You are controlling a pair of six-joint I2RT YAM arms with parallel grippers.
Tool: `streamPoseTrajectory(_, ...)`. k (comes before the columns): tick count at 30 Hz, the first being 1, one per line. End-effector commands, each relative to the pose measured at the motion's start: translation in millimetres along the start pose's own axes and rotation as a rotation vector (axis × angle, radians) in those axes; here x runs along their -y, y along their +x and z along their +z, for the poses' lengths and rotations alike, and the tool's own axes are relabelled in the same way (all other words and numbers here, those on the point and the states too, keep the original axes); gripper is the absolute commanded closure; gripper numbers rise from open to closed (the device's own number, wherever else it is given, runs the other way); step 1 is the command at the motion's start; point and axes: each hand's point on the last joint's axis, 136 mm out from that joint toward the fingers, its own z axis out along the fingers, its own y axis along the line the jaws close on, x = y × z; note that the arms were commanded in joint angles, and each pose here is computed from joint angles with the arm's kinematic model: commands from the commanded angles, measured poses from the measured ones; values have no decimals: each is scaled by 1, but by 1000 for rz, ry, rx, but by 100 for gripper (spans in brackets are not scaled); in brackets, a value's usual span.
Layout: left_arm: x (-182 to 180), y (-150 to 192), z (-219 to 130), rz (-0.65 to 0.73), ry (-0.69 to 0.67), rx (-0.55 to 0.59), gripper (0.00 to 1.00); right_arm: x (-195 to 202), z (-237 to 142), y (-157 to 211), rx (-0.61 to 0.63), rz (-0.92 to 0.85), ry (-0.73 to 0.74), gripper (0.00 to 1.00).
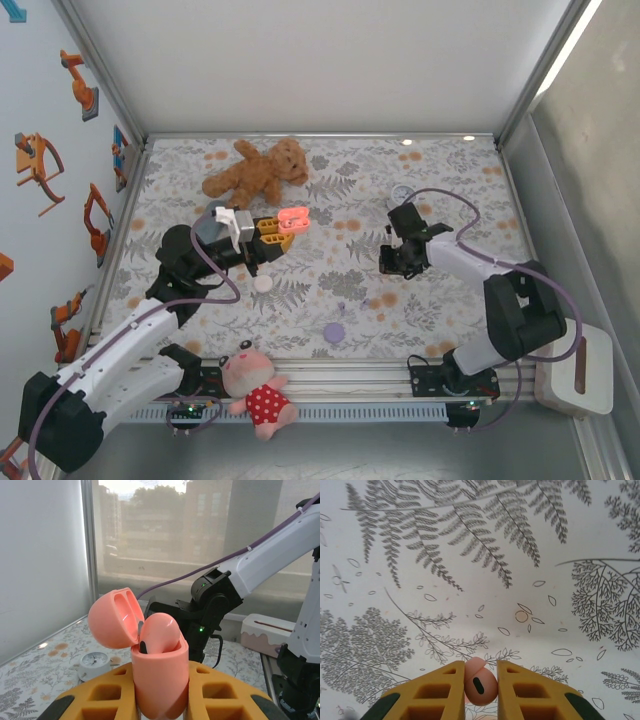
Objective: Insert the wireless bluetooth earbuds into the charging case
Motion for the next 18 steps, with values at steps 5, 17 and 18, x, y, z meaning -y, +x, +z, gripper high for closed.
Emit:
streamPoseTrajectory(5, -7, -1, 5, -33, -18, 47, 100, -21, -38, -23, 118, -128, -38, 83)
streamPoseTrajectory(17, -15, 19, 26, -114, 28, 48, 100, -70, -133, -53, 401, -367, -178, 83)
streamPoseTrajectory(18, -15, 19, 28, -118, 34, 50, 100, -75, -141, -55, 422, -388, -191, 83)
